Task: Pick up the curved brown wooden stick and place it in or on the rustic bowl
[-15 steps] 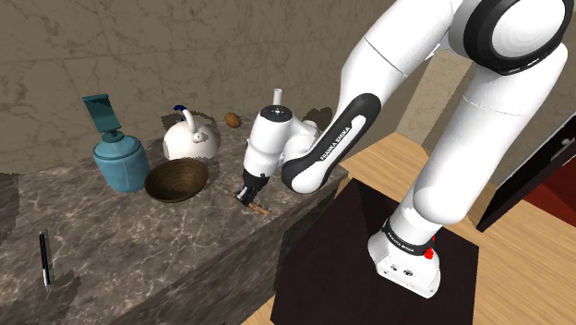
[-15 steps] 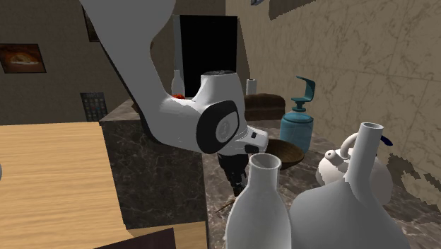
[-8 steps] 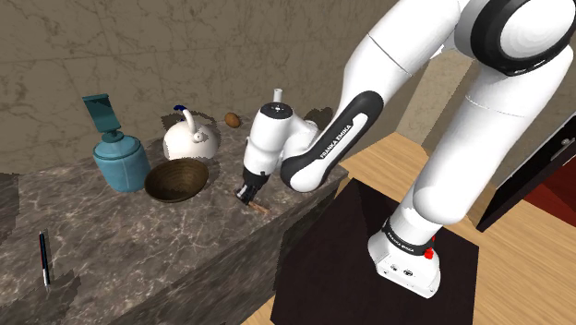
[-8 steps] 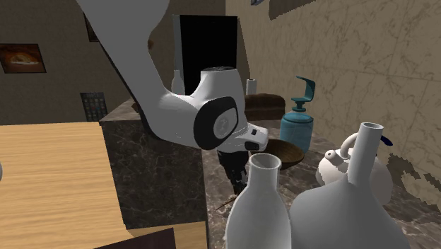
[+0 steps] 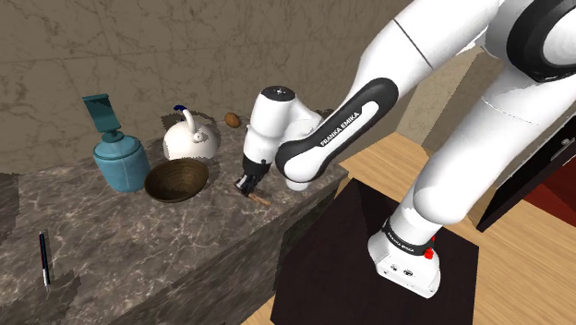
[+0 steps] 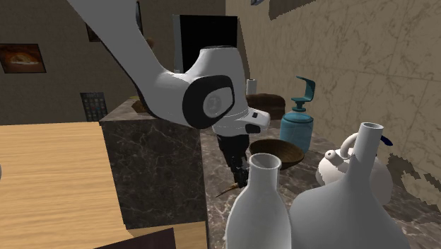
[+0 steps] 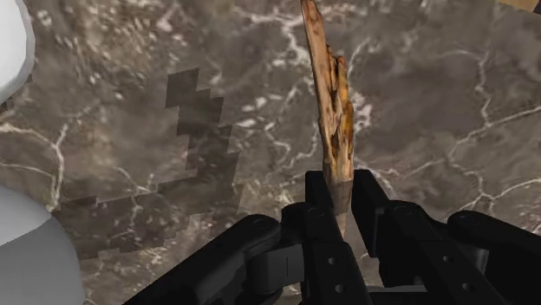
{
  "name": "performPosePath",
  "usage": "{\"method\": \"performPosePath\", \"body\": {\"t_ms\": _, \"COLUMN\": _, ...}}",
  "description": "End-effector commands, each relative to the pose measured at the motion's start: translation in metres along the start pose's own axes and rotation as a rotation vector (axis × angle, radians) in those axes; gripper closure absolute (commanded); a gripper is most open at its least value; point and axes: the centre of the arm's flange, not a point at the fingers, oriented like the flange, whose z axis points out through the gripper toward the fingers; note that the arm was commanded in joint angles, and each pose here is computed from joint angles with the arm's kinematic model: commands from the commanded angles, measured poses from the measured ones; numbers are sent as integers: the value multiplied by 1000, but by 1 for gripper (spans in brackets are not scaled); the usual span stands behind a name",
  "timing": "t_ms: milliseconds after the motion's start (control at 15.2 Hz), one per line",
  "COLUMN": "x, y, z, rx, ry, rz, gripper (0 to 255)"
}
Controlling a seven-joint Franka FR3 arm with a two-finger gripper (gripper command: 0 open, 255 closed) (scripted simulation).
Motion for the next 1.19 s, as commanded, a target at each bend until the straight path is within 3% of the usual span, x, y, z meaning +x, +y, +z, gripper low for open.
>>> {"method": "performPosePath", "body": {"t_ms": 0, "x": 2, "y": 0, "z": -11, "rx": 1, "ry": -1, "rz": 0, "gripper": 255}}
{"method": "performPosePath", "body": {"t_ms": 1122, "x": 20, "y": -3, "z": -99, "rx": 1, "ry": -1, "rz": 0, "gripper": 255}}
